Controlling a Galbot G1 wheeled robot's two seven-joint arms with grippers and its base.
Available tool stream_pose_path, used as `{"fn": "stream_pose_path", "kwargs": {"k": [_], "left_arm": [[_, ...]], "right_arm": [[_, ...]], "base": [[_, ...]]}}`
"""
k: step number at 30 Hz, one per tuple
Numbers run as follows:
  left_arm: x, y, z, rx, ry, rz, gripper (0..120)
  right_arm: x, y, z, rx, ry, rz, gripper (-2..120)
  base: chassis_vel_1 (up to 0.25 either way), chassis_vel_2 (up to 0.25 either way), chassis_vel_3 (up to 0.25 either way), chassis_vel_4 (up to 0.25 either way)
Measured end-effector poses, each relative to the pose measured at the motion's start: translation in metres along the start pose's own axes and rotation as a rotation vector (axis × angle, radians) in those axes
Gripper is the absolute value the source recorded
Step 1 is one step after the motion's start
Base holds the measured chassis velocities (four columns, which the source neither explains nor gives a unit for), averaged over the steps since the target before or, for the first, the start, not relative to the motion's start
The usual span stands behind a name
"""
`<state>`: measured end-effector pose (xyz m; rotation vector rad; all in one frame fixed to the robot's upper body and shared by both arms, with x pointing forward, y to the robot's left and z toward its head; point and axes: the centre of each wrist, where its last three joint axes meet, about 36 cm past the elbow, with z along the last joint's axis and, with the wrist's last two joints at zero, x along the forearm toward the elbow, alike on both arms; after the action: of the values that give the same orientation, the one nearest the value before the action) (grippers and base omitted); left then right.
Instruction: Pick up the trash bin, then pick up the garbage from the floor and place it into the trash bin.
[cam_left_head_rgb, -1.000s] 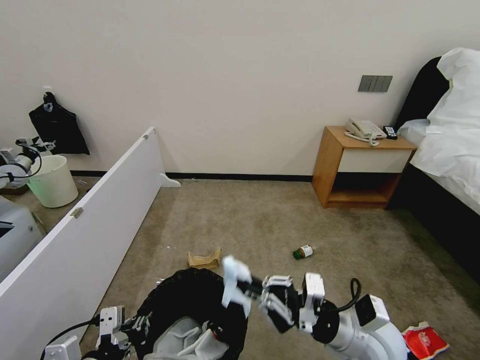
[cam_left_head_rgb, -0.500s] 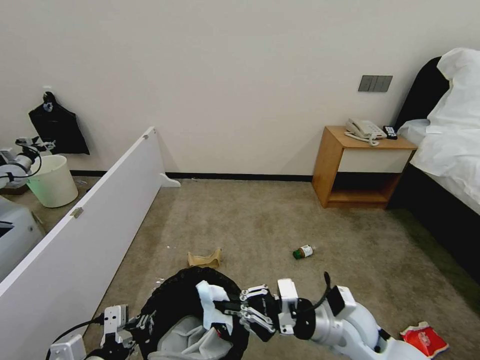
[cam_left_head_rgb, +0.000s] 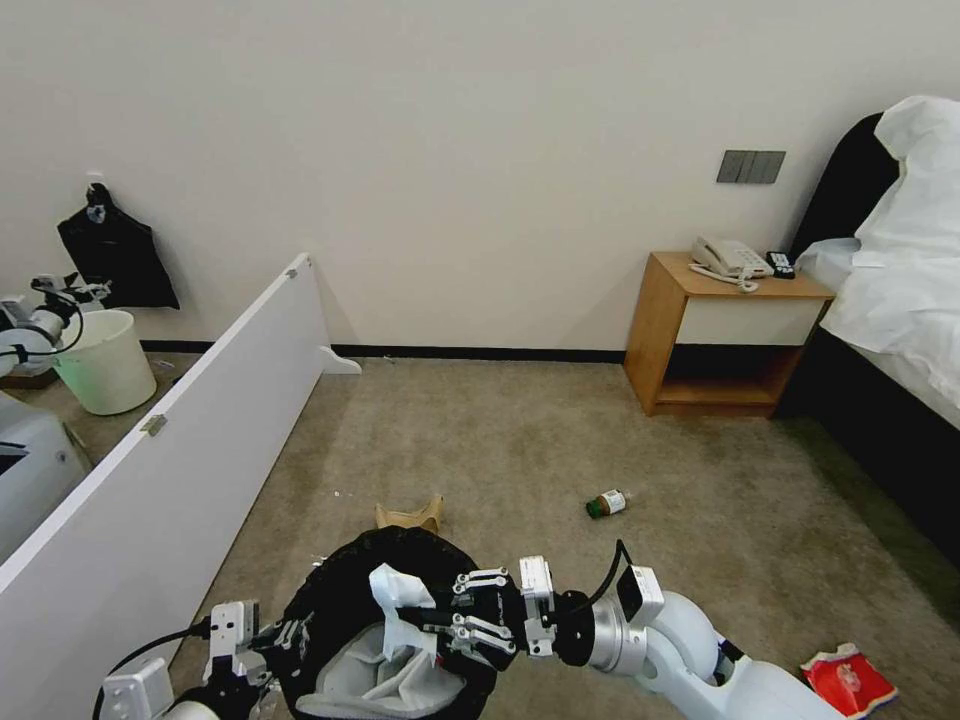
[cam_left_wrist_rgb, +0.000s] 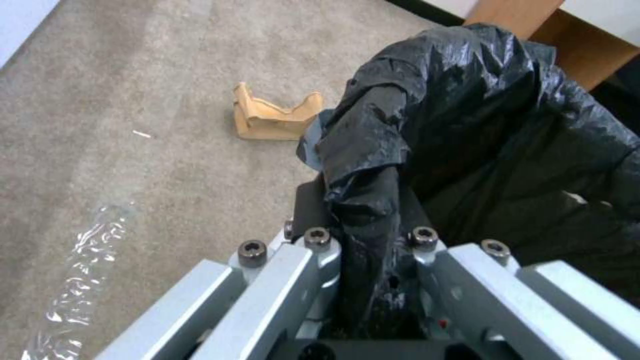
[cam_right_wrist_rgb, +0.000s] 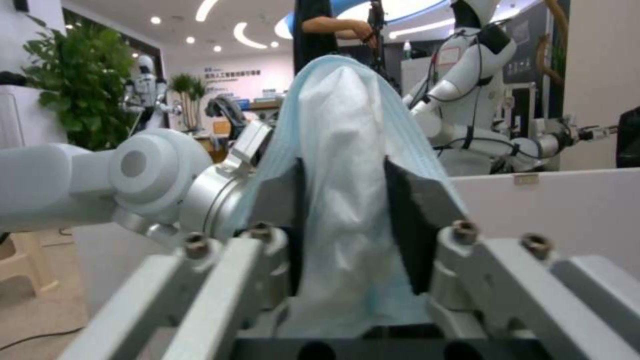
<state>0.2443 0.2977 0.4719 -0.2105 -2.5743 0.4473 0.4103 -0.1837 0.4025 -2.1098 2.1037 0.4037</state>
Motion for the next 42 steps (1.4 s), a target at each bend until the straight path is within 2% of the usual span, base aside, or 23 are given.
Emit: {"fn": "stream_pose_path", "kwargs": {"k": [3, 6, 7, 9, 13, 14, 16, 18, 36, 42], "left_arm": [[0.0, 0.0, 0.0, 0.001, 0.001, 0.004, 4], [0.0, -0.001, -0.001, 0.003, 0.004, 0.011, 4], [0.0, -0.001, -0.001, 0.003, 0.004, 0.011, 4], [0.0, -0.001, -0.002, 0.005, 0.005, 0.015, 4], [0.001, -0.001, -0.002, 0.007, 0.007, 0.018, 4], [0.001, -0.001, -0.002, 0.008, 0.007, 0.018, 4], [0.001, -0.001, -0.002, 0.008, 0.008, 0.019, 4], [0.001, -0.001, -0.002, 0.01, 0.009, 0.019, 4], [0.002, -0.003, -0.002, 0.018, 0.006, 0.026, 4], [0.002, -0.003, -0.005, 0.008, 0.006, 0.032, 4]], "right_arm": [[0.001, 0.0, 0.0, 0.001, 0.0, 0.002, 41], [0.002, -0.001, 0.001, 0.005, 0.001, 0.005, 58], [0.002, -0.001, 0.001, 0.005, 0.001, 0.005, 58], [0.002, -0.001, 0.0, 0.007, 0.001, 0.007, 70], [0.003, -0.002, -0.001, 0.009, 0.002, 0.008, 78], [0.004, -0.002, -0.001, 0.011, 0.003, 0.01, 85], [0.005, -0.002, -0.001, 0.011, 0.004, 0.012, 88], [0.007, -0.002, -0.001, 0.011, 0.006, 0.016, 98], [0.022, -0.005, -0.01, 0.03, 0.019, 0.034, 100], [0.042, -0.007, -0.021, 0.072, -0.005, 0.115, 100]], "base": [[0.0, 0.0, 0.0, 0.0], [0.0, 0.0, 0.0, 0.0], [0.0, 0.0, 0.0, 0.0], [0.0, 0.0, 0.0, 0.0], [0.0, 0.0, 0.0, 0.0], [0.0, 0.0, 0.0, 0.0], [0.0, 0.0, 0.0, 0.0], [0.0, 0.0, 0.0, 0.0], [0.0, 0.0, 0.0, 0.0], [0.0, 0.0, 0.0, 0.0]]}}
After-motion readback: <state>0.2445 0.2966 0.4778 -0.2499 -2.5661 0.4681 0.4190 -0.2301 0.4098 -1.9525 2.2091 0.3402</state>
